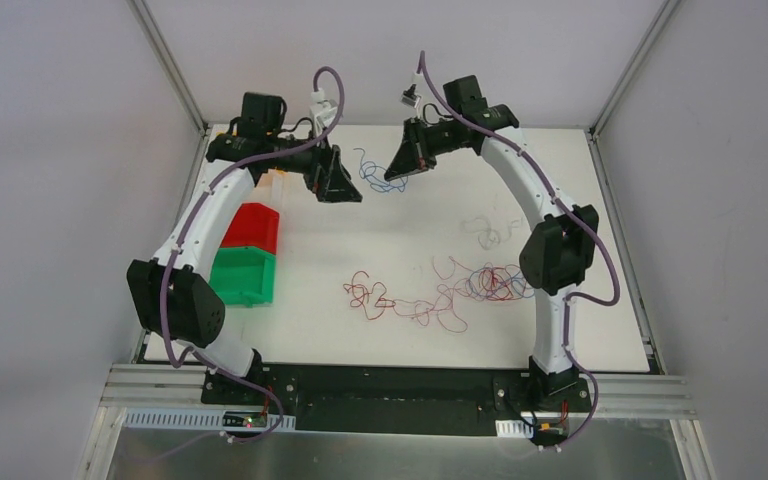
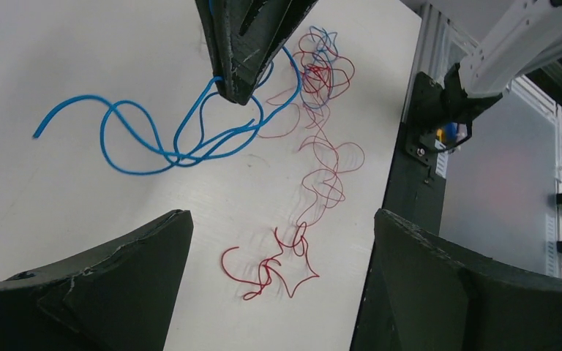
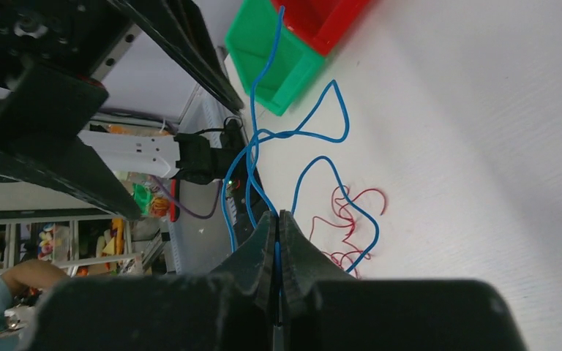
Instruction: Untangle the cables
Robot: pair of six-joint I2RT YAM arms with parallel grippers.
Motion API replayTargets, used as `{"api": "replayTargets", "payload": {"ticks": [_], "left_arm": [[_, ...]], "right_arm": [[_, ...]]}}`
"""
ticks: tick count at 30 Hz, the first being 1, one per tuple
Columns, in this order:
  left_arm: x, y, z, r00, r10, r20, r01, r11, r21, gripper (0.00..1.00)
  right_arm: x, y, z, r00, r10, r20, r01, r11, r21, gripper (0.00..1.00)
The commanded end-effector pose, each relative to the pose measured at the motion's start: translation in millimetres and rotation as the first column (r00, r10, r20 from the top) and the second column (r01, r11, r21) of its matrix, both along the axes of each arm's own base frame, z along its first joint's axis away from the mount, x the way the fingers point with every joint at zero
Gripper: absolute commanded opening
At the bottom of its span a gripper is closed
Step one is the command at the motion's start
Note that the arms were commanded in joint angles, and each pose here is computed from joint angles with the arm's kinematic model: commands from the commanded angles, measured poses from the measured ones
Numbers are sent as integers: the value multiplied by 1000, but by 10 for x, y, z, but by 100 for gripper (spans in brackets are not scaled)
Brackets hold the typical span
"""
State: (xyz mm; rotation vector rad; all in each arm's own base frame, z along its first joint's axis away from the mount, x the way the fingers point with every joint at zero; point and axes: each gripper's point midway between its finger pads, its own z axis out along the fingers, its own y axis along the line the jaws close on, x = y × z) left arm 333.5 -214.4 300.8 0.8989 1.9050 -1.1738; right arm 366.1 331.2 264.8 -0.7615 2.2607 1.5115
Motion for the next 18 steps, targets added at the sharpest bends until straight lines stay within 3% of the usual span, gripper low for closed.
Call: {"api": "replayTargets", "payload": {"ticks": [1, 6, 9, 11, 15, 17, 18], "left_arm": [[-198, -175, -17, 981, -109, 159, 104, 994, 41, 99], [-274, -333, -247, 963, -132, 235, 102, 985, 136, 98], [-293, -358, -310, 962, -121, 245, 88, 986, 143, 89], [-315, -361, -318, 966, -118, 232, 88, 987, 137, 72], [-335, -352, -326, 970, -109, 218, 81, 988, 134, 27], [-341, -338, -306, 971, -101, 215, 73, 989, 131, 0], [-334, -317, -302, 973, -92, 211, 66, 990, 128, 0]], "right_arm": [[-498, 32, 461, 994, 105, -1, -104, 991, 79, 0], [-792, 101, 432, 981, 168, -95, -159, 983, 91, 0], [-945, 96, 382, 975, 186, -124, -176, 980, 89, 0], [-965, 87, 386, 975, 185, -127, -174, 981, 90, 0], [-966, 86, 449, 977, 180, -117, -169, 981, 97, 0], [-948, 71, 458, 977, 171, -123, -160, 982, 97, 4], [-927, 57, 457, 978, 164, -127, -153, 983, 97, 6]]}}
